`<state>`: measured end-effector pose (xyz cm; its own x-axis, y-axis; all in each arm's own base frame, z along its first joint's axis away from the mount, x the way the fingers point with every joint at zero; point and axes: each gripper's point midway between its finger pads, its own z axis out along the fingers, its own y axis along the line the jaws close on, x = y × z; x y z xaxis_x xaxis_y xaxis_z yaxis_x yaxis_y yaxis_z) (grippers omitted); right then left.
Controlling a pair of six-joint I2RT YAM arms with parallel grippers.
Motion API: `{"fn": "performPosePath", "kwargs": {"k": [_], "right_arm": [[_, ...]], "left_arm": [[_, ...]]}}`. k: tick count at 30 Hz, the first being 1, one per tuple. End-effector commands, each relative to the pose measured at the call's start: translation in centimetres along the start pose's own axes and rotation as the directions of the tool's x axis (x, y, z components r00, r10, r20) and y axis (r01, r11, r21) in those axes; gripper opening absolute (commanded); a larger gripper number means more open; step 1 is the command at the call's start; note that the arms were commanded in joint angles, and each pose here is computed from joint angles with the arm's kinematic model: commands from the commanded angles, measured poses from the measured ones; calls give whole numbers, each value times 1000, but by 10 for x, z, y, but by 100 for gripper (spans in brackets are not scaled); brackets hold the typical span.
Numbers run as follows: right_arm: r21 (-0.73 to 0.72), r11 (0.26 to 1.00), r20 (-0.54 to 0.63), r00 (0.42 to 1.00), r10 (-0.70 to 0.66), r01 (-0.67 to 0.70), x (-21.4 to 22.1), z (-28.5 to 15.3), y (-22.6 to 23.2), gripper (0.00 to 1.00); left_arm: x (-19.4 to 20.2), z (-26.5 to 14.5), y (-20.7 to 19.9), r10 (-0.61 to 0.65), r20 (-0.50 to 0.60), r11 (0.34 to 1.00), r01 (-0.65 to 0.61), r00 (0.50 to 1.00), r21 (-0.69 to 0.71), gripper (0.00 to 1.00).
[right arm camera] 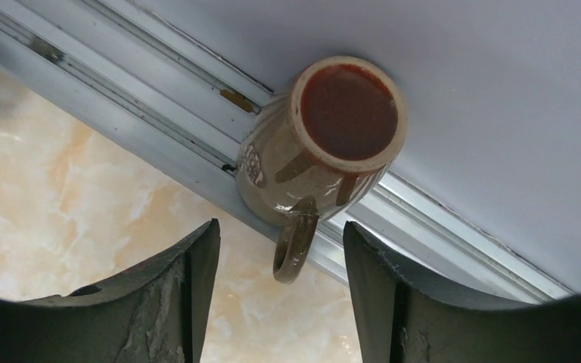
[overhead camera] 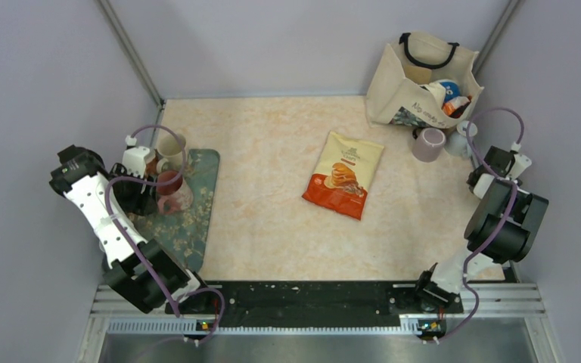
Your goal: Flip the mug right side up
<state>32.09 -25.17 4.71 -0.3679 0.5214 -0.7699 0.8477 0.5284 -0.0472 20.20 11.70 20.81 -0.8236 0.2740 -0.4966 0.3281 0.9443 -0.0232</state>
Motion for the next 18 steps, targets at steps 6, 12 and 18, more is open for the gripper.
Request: {"fn": "performPosePath", "kwargs": {"k": [6,12,18], "right_arm": [[40,996,22,996,-85,84,-6,6,-10,49],[22,992,-12,992,-128,128,7,15,-7,36],[6,991,-12,991,-136,136,9,15,-5,10]], "left_arm": [[-18,-16,-1,52,66,998,-49,996,-36,65],[-19,-20,-2,59,68,997,-57,996,-45,65],[-21,-22,-2,68,76,997,-64,995,-51,65]]}}
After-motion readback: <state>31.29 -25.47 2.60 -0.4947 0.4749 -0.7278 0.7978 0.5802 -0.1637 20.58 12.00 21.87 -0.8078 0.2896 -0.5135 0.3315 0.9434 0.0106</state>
